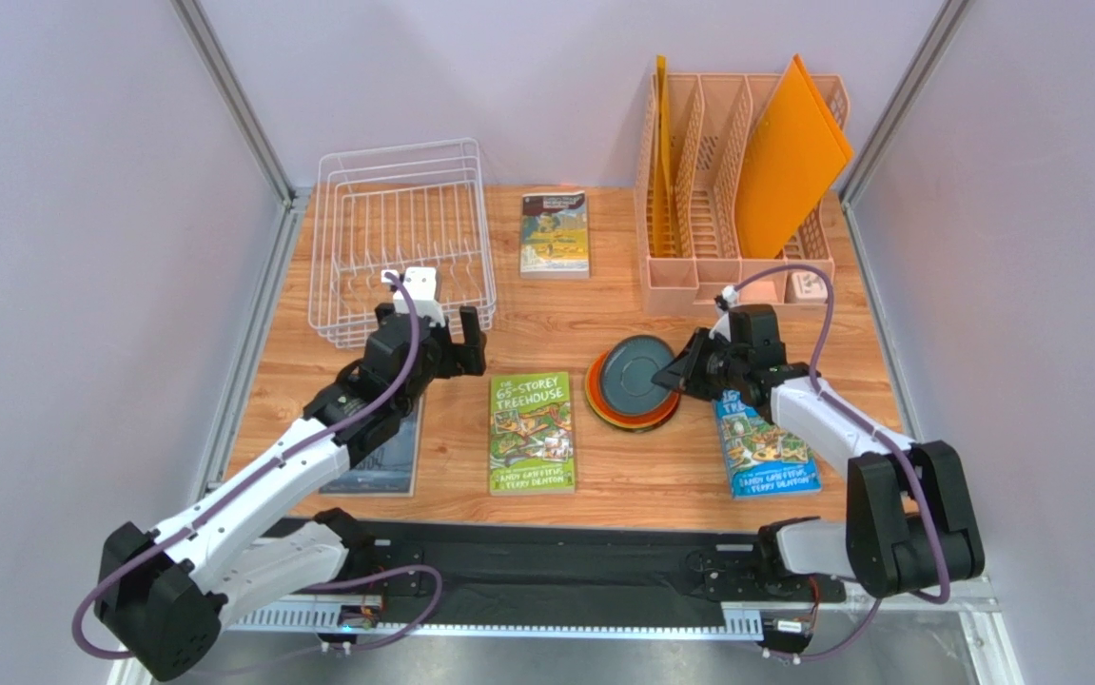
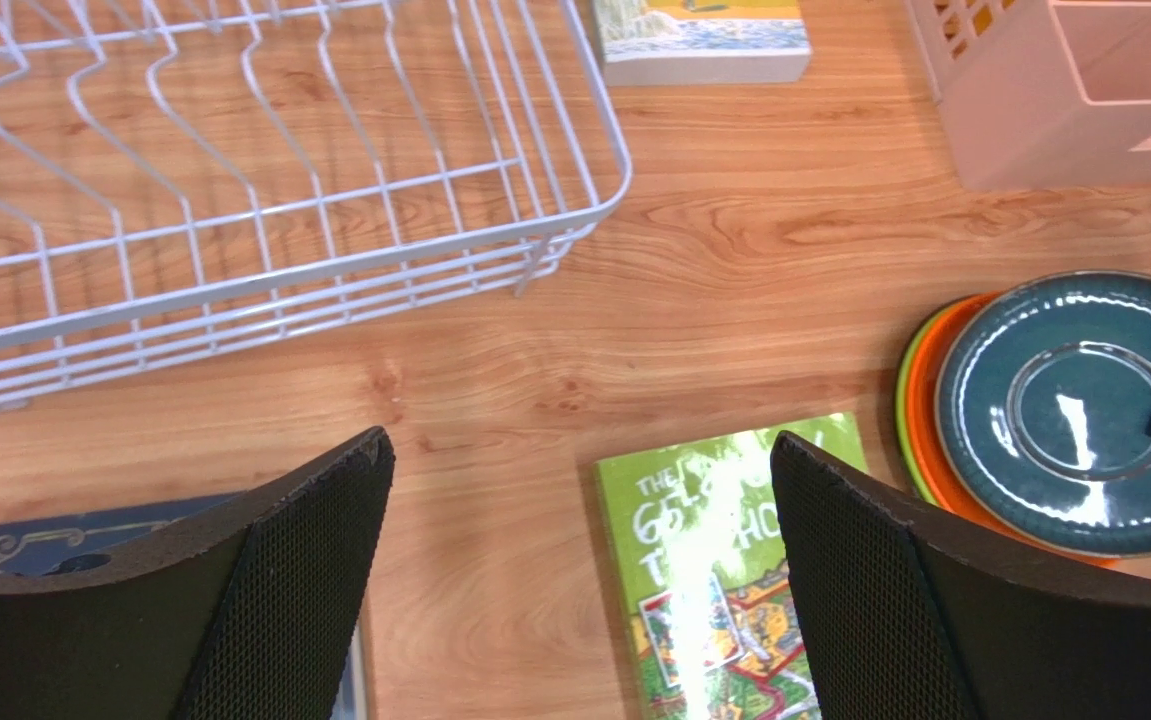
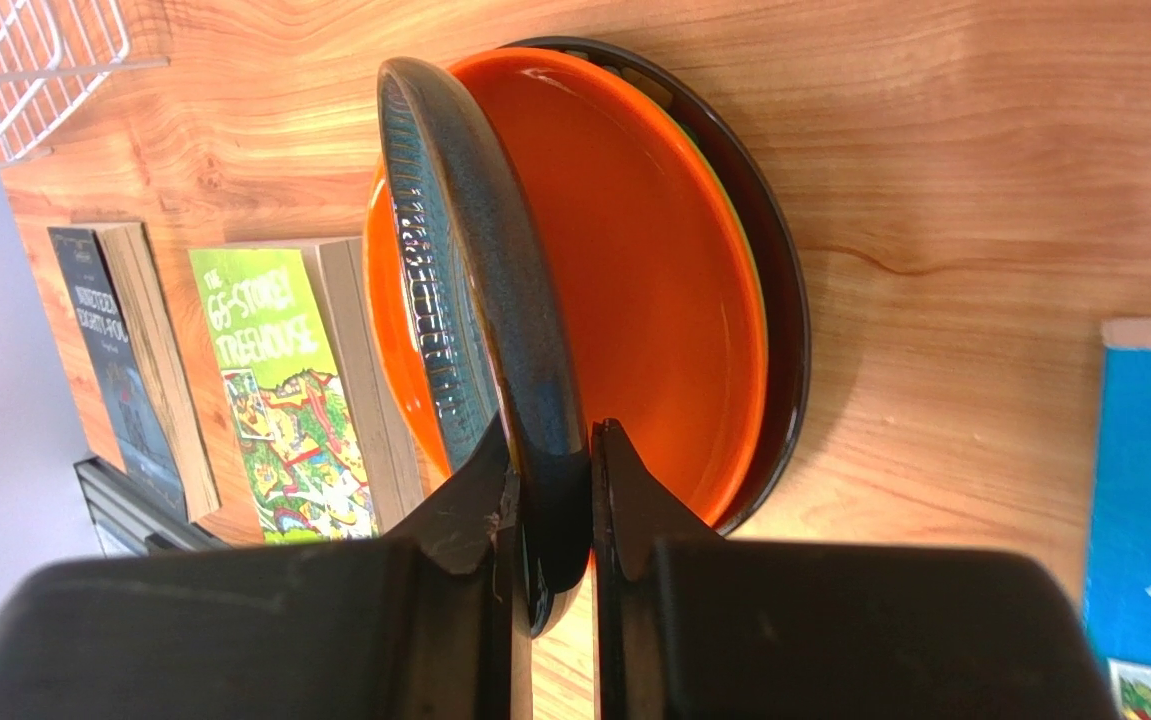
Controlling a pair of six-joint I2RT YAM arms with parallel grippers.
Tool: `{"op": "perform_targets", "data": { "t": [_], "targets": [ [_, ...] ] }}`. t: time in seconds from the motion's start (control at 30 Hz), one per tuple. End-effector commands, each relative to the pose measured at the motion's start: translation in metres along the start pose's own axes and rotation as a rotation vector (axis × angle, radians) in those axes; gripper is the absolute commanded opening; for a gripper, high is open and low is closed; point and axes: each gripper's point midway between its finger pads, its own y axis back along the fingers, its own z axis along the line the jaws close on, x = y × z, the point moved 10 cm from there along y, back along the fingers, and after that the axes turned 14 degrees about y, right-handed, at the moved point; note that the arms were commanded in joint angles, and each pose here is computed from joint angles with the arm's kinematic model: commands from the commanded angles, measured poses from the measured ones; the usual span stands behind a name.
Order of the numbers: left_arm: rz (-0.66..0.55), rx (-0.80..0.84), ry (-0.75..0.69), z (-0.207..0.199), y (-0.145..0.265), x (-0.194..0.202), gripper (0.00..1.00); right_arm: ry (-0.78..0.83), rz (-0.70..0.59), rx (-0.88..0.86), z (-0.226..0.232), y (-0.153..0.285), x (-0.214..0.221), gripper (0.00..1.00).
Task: Unload the plates from the dish rack
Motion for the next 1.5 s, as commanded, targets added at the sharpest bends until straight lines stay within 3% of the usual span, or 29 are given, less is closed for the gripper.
{"op": "perform_targets", "data": {
  "t": [0.0, 0.17, 0.37, 0.47, 0.53, 0.7, 0.93, 1.13, 1.27, 1.47],
  "targets": [
    [-0.064, -0.049, -0.025, 0.010, 0.009, -0.004, 1.00, 0.055, -0.092, -0.107, 0.010, -0.003, -0.019, 0.02],
    [-0.081, -0.065, -0.038, 0.013, 0.012, -0.007, 1.00, 0.042, -0.063, -0.094, 0.007, -0.006, -0.015, 0.32],
    [-0.091, -0.068, -0.041, 0.013, 0.013, -0.009, 1.00, 0.047, -0.029, -0.062, 0.004, -0.004, -0.014, 0.52],
    [-0.092, -0.066, -0.041, 0.011, 0.013, -0.010, 1.00, 0.063, -0.002, -0.023, 0.004, -0.001, -0.015, 0.57],
    [-0.086, -0.073, -0.045, 0.012, 0.013, -0.010, 1.00, 0.061, 0.033, 0.061, 0.000, 0.003, -0.013, 0.67],
    [-0.086, -0.070, -0.056, 0.009, 0.013, -0.015, 1.00, 0.122, -0.018, 0.211, -0.001, 0.020, -0.017, 0.72],
    [-0.092, -0.104, -0.096, 0.006, 0.012, -0.026, 1.00, 0.178, -0.276, 0.496, -0.011, 0.056, -0.033, 0.75],
    [-0.114, -0.118, -0.133, 0.006, 0.014, -0.033, 1.00, 0.134, -0.413, 0.747, -0.031, 0.066, -0.034, 0.75],
    [-0.090, -0.033, -0.140, -0.001, 0.013, -0.033, 1.00, 0.163, -0.495, 0.819, -0.042, 0.063, -0.032, 0.74],
    [-0.116, -0.003, -0.145, -0.001, 0.012, -0.031, 1.00, 0.288, -0.511, 0.846, -0.050, 0.054, -0.026, 0.69]
  ]
}}
